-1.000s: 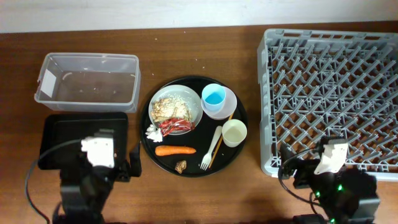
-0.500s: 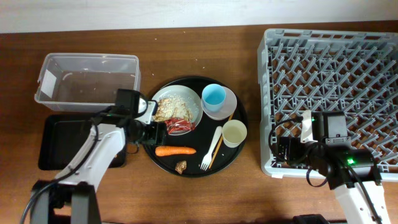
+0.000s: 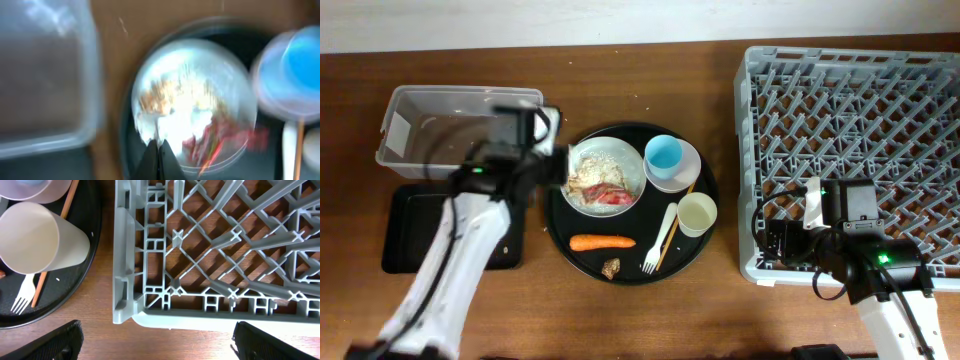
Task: Sort waste into correct bins and load items into the dishwasher rack
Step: 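Grasp the white tissue with the left gripper and drop it in the clear bin, then grasp the red wrappers with the left gripper and drop them in the clear bin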
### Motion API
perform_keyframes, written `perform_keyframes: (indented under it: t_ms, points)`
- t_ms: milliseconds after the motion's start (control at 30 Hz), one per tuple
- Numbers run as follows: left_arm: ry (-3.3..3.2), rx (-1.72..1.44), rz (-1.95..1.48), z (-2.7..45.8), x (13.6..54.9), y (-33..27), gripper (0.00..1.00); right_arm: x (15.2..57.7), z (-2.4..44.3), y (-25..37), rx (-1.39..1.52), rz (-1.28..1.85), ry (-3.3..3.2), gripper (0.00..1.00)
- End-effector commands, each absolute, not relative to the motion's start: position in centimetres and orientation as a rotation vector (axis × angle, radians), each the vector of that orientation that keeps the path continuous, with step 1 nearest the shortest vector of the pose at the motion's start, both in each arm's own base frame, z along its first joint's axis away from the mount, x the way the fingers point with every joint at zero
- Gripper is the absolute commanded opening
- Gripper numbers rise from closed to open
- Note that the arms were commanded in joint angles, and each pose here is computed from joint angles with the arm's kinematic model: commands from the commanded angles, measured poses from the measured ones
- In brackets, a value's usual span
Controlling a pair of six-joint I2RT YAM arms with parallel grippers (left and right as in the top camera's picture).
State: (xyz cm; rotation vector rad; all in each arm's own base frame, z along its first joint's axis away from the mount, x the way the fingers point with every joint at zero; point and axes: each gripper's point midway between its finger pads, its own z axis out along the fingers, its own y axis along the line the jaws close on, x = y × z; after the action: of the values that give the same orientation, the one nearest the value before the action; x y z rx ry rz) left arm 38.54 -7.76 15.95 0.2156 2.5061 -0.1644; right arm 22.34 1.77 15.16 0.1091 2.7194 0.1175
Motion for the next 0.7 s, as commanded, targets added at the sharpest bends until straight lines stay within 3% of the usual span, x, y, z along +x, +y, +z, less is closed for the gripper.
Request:
perform_keyframes:
  t_ms: [0,100,200,233,267,400,467,567,600,667]
  points:
    - [2.263,0.099,0.034,22.2,42.2,-4.6,0.00,22.6,15.8,1.7,0.111,0.109,2.701,0.99]
    - [2.260,0.002,0.088,19.9,45.2,-1.2,0.00,22.6,15.8,1.7,0.111,0.109,2.701,0.99]
    - [2.356,-0.068,0.127,15.8,45.7,1.8,0.00,22.6,15.8,1.7,0.111,0.109,2.701,0.99]
    - [2.387,-0.058,0.098,14.8,45.7,1.5,0.70,22.6,15.8,1.7,0.111,0.109,2.700,0.99]
    - [2.381,-0.036,0.052,15.2,45.6,0.7,0.99,22.6,15.8,1.7,0.111,0.109,2.700,0.99]
    - [2.366,-0.004,-0.101,18.8,43.1,-1.4,0.99,22.6,15.8,1.7,0.111,0.109,2.701,0.99]
    - [2.492,0.131,-0.401,17.3,39.5,-6.9,0.99,22.6,15.8,1.7,0.111,0.109,2.701,0.99]
    - [2.776,0.258,-0.508,13.0,33.4,-12.6,0.99,22.6,15.8,1.7,0.111,0.109,2.701,0.99]
    - [2.880,0.183,-0.537,11.5,31.7,-14.4,0.99,22.6,15.8,1.7,0.111,0.109,2.701,0.99]
    - [3.001,-0.308,-0.583,9.7,30.4,-16.5,0.99,22.6,15.8,1.7,0.111,0.110,2.701,0.99]
